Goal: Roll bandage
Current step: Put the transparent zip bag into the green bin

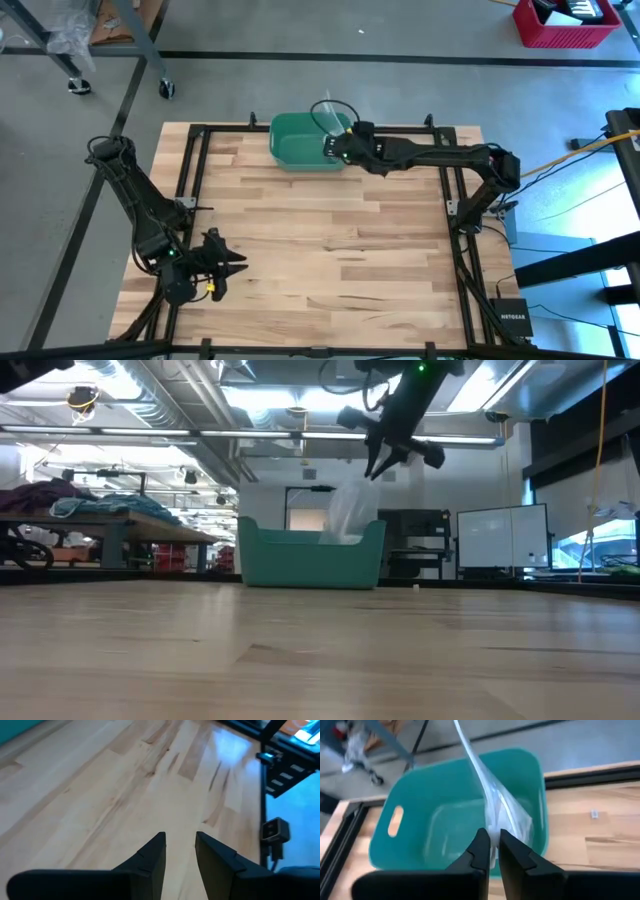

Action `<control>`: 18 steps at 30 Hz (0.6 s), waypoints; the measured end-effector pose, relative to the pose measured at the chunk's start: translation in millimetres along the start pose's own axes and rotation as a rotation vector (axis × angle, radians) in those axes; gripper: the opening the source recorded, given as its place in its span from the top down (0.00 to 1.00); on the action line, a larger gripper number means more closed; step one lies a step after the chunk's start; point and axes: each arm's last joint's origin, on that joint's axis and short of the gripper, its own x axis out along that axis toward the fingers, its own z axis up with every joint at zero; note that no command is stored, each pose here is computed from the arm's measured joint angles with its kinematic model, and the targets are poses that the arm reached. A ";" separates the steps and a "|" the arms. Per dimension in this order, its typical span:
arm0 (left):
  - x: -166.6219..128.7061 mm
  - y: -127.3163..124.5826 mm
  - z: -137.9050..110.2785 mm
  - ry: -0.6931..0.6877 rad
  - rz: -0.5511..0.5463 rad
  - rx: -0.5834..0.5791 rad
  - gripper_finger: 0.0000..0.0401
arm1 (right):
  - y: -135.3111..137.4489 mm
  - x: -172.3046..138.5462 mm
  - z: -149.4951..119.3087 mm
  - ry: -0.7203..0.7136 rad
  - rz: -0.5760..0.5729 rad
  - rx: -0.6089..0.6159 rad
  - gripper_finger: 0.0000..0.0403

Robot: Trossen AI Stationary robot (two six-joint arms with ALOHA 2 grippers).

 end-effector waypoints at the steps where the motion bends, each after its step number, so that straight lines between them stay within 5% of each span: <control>1: 0.0 -1.1 0.4 -0.002 -0.008 0.004 0.76 | 0.7 -2.7 -1.4 -0.026 -0.006 0.011 0.93; 18: -1.6 -5.6 0.3 -0.002 -0.048 0.001 0.76 | -14.0 -8.9 -10.6 -0.052 -0.163 -0.050 0.92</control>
